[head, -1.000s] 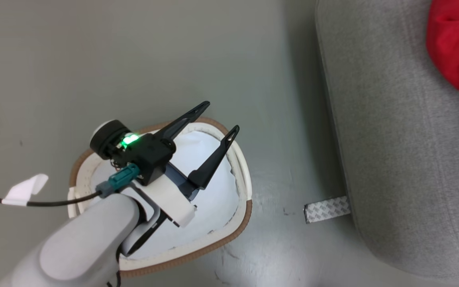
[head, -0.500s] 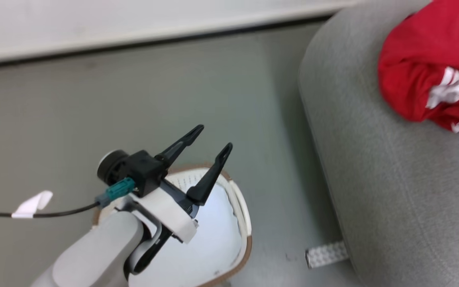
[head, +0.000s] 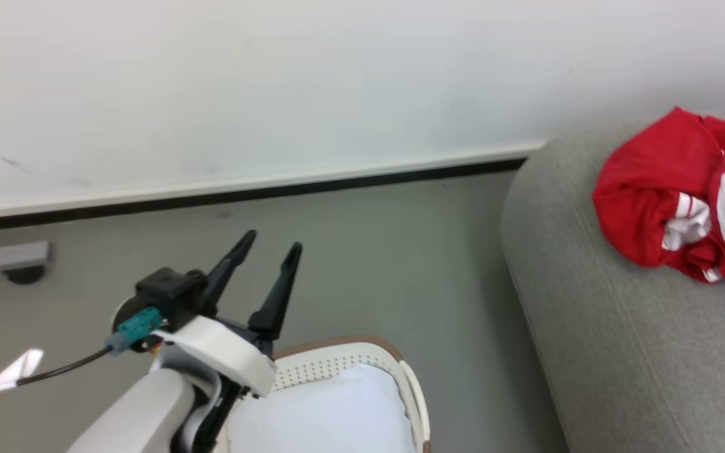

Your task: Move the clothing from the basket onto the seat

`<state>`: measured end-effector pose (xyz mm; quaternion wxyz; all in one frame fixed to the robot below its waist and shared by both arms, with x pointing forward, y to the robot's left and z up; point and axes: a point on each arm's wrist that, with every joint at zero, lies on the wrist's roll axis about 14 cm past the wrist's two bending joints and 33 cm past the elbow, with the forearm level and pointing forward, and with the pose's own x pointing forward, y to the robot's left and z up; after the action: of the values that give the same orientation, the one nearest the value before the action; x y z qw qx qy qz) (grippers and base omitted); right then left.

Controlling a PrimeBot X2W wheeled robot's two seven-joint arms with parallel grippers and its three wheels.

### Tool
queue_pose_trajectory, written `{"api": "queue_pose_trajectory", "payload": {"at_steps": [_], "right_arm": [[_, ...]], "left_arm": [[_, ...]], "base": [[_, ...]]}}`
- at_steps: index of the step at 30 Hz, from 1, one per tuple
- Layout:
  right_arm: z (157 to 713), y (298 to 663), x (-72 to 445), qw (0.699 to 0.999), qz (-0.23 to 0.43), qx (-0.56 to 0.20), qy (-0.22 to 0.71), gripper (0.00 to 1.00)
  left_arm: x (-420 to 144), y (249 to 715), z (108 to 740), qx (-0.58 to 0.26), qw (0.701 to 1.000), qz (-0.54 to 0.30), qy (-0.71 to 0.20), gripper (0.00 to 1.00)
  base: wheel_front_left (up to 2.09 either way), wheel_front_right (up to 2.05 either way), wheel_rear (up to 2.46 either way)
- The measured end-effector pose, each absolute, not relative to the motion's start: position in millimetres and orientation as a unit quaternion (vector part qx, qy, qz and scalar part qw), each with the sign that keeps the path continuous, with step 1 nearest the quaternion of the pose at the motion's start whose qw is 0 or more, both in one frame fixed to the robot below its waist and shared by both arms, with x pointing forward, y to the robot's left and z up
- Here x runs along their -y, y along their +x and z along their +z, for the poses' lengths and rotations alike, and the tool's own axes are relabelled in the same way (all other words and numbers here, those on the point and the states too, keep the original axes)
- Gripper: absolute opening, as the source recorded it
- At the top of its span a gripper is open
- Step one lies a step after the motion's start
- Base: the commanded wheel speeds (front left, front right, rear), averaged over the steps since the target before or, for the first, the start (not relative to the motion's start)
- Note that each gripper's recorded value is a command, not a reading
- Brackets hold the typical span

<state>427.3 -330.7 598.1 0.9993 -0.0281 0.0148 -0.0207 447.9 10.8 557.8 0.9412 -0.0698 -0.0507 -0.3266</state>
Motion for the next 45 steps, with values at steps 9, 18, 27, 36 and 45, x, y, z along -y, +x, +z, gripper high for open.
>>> {"api": "queue_pose_trajectory", "payload": {"at_steps": [9, 18, 27, 36, 45], "right_arm": [[605, 402, 261, 0.994, 0.029, 0.106, 0.019, 1.0], [572, 379, 207, 0.988, 0.05, 0.119, 0.09, 1.0], [551, 368, 194, 0.986, 0.044, 0.103, 0.12, 1.0], [555, 363, 191, 0.986, 0.045, 0.113, 0.113, 1.0], [558, 362, 188, 0.986, 0.047, 0.116, 0.112, 1.0]], "left_arm": [[-99, 432, 576, 0.082, 0.976, -0.19, -0.064, 1.0], [-149, 412, 569, 0.093, 0.986, -0.106, -0.085, 1.0], [-156, 399, 548, 0.08, 0.99, -0.084, -0.086, 1.0], [-151, 399, 544, 0.081, 0.989, -0.088, -0.083, 1.0], [-153, 398, 542, 0.08, 0.99, -0.088, -0.08, 1.0]], "base": [[0.0, 0.0, 0.0], [0.0, 0.0, 0.0], [0.0, 0.0, 0.0], [0.0, 0.0, 0.0], [0.0, 0.0, 0.0]]}}
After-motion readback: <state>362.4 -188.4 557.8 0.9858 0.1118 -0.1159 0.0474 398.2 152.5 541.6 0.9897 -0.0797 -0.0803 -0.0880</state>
